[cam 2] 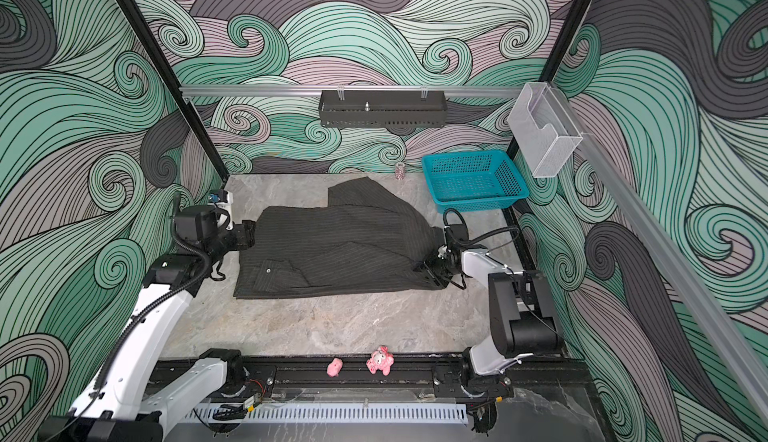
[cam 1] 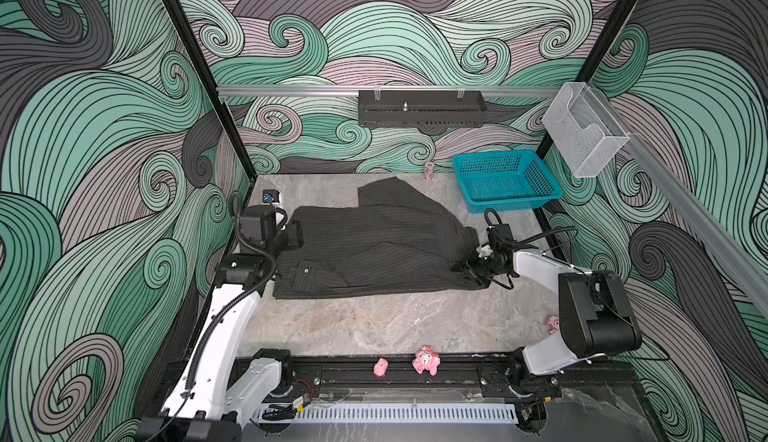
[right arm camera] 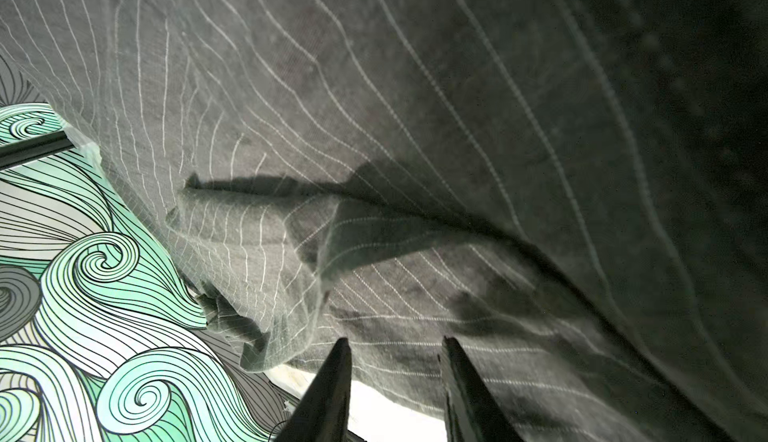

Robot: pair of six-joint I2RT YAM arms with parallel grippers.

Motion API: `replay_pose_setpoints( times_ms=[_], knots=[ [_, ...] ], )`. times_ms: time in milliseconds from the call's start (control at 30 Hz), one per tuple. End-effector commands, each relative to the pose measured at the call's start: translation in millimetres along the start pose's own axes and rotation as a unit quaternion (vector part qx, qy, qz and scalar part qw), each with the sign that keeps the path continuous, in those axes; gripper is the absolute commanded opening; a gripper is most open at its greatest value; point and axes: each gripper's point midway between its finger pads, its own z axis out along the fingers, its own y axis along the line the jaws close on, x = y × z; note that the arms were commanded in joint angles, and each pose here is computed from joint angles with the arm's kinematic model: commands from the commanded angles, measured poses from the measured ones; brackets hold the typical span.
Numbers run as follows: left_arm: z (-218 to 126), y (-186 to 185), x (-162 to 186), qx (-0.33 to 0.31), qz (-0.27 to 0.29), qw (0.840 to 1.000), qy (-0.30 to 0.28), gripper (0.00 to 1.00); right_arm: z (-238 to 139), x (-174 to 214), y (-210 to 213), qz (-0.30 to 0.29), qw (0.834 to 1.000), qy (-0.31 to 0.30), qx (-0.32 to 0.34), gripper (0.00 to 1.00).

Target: Fold and stack the long sleeve shirts

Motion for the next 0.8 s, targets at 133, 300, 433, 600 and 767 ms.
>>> replay_pose_setpoints(
  times_ms=[133,300,433,600,767],
  knots=[
    [31,11,112,-0.051,-0.211,0.95,0.226,0.73,-23,4,9,-0.033,0.999,-0.016,0.009,0.47],
    [43,23,144,-0.074,-0.262,0.926,0.263,0.77,-37,4,16,-0.05,0.998,-0.028,0.007,0.51],
    [52,31,171,-0.078,-0.316,0.9,0.289,0.76,-40,2,23,-0.055,0.998,-0.03,-0.001,0.52],
    [68,23,191,-0.041,-0.382,0.87,0.31,0.7,-41,2,27,-0.059,0.998,-0.029,-0.006,0.52],
    [79,19,194,-0.02,-0.416,0.862,0.29,0.68,-42,3,27,-0.061,0.998,-0.028,-0.007,0.52]
  ],
)
